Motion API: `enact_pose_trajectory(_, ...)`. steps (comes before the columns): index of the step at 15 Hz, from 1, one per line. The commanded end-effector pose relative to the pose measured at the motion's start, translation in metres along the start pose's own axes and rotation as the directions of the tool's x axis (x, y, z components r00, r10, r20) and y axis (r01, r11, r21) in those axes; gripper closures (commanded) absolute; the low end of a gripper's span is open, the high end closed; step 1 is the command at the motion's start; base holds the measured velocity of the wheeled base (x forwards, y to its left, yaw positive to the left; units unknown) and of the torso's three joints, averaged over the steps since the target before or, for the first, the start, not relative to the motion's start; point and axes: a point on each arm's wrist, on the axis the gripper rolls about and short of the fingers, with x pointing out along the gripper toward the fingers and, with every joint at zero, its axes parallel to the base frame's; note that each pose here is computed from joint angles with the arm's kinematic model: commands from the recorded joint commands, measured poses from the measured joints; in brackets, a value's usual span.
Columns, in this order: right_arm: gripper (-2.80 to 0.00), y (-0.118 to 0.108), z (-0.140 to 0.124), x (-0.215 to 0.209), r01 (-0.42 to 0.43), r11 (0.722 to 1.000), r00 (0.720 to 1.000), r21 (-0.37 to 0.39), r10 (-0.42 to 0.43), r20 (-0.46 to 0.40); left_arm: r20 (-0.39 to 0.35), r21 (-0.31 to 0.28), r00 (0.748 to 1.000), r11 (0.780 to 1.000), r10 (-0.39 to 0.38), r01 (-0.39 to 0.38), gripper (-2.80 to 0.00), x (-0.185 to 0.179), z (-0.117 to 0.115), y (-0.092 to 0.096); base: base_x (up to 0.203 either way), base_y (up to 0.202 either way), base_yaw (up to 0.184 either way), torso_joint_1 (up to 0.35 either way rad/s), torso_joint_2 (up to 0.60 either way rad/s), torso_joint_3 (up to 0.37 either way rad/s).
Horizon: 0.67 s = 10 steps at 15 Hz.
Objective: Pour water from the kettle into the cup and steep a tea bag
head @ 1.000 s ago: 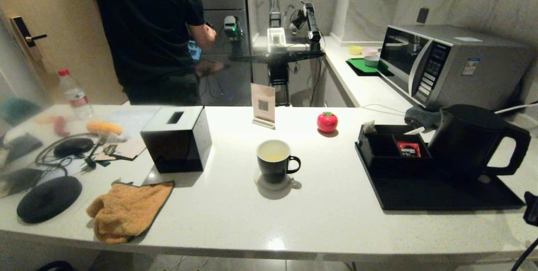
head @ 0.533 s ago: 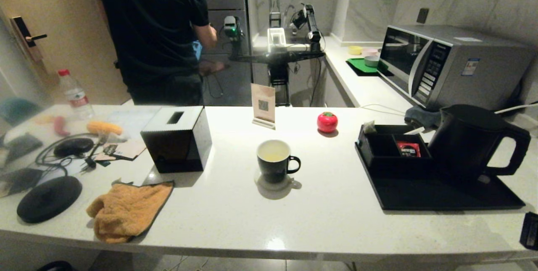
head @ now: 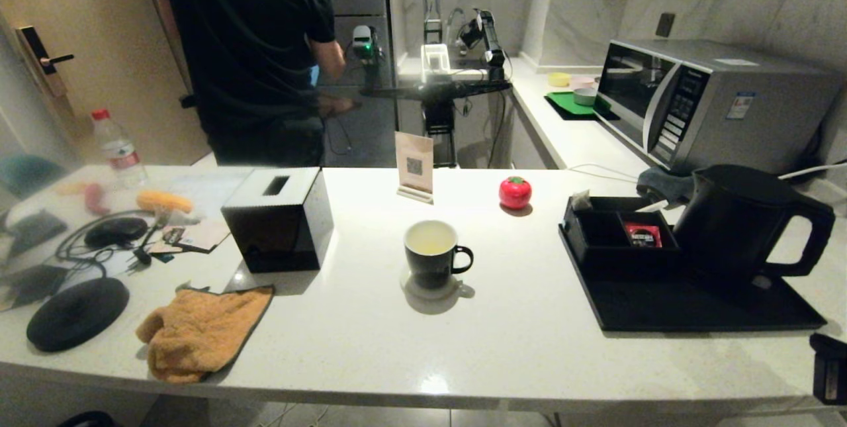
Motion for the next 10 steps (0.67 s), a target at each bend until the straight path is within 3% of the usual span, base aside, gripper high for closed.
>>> enact_pose_trajectory(1,0.00,0.008,0.003,0.001,-0.088,0.995,0.996,-0.041,0.090,0.030,0.001,-0.001,1.000,1.000,0.001,-0.001,0.00,0.000,0.000,0.000,0.000,0.000,0.000,0.000,0.00,0.000)
enact_pose_trajectory(6,0.00,0.041,0.017,-0.001,-0.297,0.943,0.941,-0.148,0.316,0.122,-0.001,-0.001,1.000,1.000,0.001,-0.001,0.00,0.000,0.000,0.000,0.000,0.000,0.000,0.000,0.00,0.000)
enact_pose_trajectory(10,0.00,0.055,0.045,0.008,-0.344,0.919,0.898,-0.193,0.382,0.218,-0.001,-0.001,1.000,1.000,0.001,-0.001,0.00,0.000,0.000,0.000,0.000,0.000,0.000,0.000,0.00,0.000)
